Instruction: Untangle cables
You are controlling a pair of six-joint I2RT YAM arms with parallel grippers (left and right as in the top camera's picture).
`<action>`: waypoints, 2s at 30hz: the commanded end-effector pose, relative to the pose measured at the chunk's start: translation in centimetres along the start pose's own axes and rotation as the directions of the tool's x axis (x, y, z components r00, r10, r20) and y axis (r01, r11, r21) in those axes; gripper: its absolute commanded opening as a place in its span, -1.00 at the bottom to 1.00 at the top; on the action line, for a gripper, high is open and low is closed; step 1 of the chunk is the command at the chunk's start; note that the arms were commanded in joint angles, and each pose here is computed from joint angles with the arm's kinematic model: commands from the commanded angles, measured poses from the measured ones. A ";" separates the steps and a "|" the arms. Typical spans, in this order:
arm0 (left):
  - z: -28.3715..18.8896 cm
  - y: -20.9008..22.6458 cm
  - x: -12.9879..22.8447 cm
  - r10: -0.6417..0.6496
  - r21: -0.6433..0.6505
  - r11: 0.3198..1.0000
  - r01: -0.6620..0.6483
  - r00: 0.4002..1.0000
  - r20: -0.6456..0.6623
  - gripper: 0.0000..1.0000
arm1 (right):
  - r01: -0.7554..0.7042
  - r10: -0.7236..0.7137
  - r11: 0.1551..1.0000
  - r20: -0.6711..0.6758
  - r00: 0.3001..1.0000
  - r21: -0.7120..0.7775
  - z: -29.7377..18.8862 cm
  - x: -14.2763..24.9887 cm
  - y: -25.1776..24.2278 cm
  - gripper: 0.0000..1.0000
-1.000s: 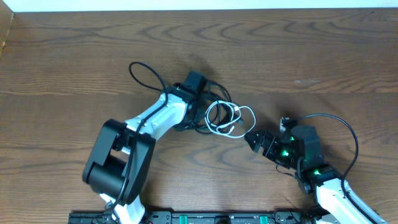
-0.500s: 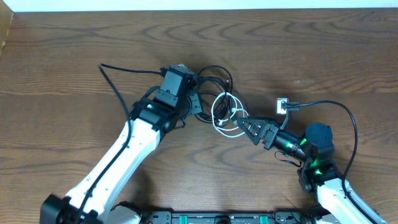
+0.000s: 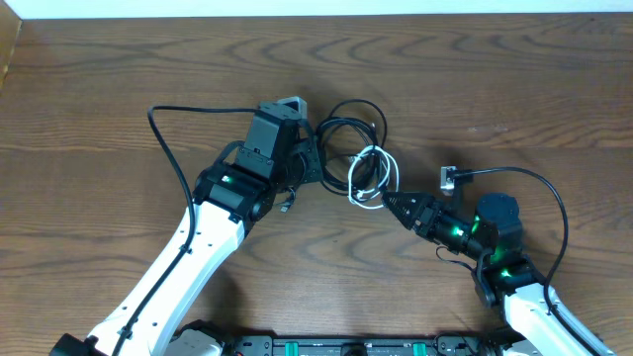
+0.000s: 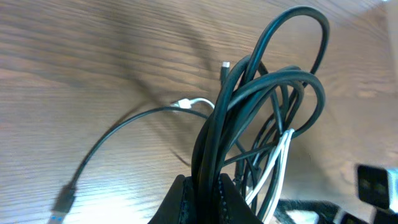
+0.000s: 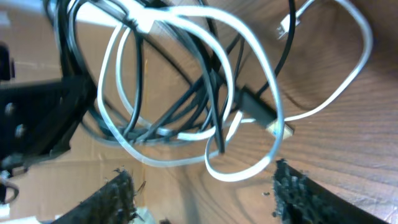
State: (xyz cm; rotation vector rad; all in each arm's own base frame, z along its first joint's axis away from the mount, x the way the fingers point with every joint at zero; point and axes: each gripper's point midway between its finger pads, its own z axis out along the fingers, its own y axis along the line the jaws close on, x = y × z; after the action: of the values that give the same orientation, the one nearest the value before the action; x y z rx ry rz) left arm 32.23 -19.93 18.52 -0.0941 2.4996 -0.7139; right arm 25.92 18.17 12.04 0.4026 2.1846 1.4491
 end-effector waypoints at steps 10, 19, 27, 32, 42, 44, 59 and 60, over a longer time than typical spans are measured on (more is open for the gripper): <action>-2.4 -5.5 -1.2 0.056 0.256 0.965 -0.063 0.998 0.035 -0.85 | -0.071 0.058 0.985 0.083 0.995 0.155 0.7 -0.7 -3.7 -0.42; -6.1 -7.1 -2.4 0.081 0.310 0.943 -0.121 0.987 0.139 -0.85 | -0.050 0.015 0.962 0.133 0.991 0.267 0.1 -1.3 -6.1 -0.97; -10.6 -6.1 -4.9 0.136 0.248 0.943 -0.222 0.937 0.322 -0.85 | -0.050 -0.033 0.927 0.215 0.976 0.371 -1.7 -3.6 -8.8 -0.98; -12.7 -3.3 -7.3 0.086 0.171 0.970 -0.170 0.907 0.413 -0.85 | -0.113 -0.004 0.917 0.293 0.956 0.383 -3.9 -5.9 -10.0 -0.97; -13.7 -1.6 -8.5 0.040 0.191 0.972 -0.133 0.905 0.424 -0.85 | -0.066 -0.083 0.942 0.417 0.905 0.330 -8.4 -10.0 -8.4 -0.98; -13.5 -1.8 -8.2 0.043 0.208 0.968 -0.138 0.912 0.407 -0.85 | -0.029 -0.115 0.950 0.432 0.894 0.312 -9.1 -10.7 -7.4 -0.97; -9.7 -6.0 -4.4 0.146 0.444 0.870 -0.216 0.971 0.187 -0.85 | 0.548 -0.380 0.797 0.493 0.783 -0.256 -12.0 -9.2 12.5 -0.73; -9.6 -6.8 -3.6 0.180 0.494 0.836 -0.237 0.970 0.161 -0.85 | 0.543 -0.378 0.803 0.497 0.782 -0.244 -11.9 -9.4 12.3 -0.73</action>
State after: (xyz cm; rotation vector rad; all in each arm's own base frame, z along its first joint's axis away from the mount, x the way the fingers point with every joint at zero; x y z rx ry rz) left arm 32.19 -17.47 29.24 0.0943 2.1334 -1.0143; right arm 27.33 8.55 29.68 0.0001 1.4316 1.2265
